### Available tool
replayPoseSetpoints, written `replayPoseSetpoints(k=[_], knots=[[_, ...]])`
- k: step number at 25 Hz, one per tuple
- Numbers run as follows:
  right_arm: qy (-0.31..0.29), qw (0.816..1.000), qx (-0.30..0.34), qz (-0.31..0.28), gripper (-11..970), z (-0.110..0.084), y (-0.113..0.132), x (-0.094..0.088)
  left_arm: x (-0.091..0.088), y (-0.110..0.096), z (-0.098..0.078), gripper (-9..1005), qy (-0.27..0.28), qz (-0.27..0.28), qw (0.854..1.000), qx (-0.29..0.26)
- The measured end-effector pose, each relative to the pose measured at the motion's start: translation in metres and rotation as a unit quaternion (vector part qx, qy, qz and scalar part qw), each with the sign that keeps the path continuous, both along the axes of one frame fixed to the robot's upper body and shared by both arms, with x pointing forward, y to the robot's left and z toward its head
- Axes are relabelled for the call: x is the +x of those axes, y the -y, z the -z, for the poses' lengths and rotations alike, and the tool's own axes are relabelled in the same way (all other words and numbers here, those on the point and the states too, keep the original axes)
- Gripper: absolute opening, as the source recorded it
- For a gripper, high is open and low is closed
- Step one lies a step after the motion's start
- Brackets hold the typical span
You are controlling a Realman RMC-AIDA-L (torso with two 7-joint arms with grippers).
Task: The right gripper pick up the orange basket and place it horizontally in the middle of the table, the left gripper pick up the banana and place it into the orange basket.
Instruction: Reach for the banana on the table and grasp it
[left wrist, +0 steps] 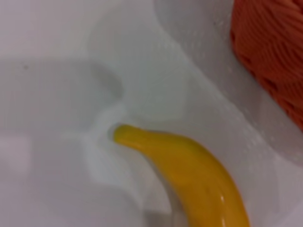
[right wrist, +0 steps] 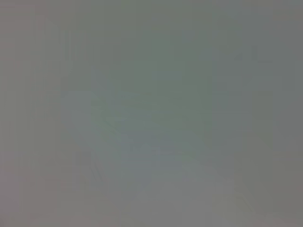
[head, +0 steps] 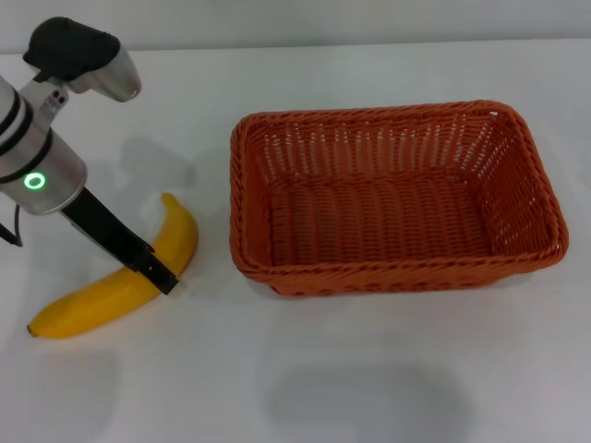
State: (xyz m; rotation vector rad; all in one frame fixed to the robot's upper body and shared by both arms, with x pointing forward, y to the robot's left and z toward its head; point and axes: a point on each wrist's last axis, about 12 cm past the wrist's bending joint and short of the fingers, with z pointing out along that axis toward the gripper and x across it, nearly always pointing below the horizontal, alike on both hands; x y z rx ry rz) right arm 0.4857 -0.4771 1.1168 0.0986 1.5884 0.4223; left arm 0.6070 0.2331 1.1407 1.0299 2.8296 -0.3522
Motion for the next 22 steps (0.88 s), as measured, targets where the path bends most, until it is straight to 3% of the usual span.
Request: replayPoseSetpoints(k=[7, 13, 17, 22], knots=[[-0.001, 1.0, 0.0, 0.002, 849, -0.001, 0.0, 0.003, 0.0, 0.002, 0.001, 827, -0.003, -0.003, 1.0, -0.001], [-0.001, 1.0, 0.003, 0.003, 849, -0.001, -0.001, 0.004, 0.0, 0.002, 0.001, 708, -0.003, -0.004, 1.0, -0.001], [-0.002, 1.0, 0.009, 0.003, 849, 0.0, -0.001, 0.004, 0.001, 0.002, -0.001, 562, 0.002, -0.006, 1.0, -0.004], [-0.004, 1.0, 0.01, 0.002, 850, 0.0, -0.001, 0.004, 0.005, -0.003, -0.02, 503, 0.026, -0.007, 1.0, -0.002]])
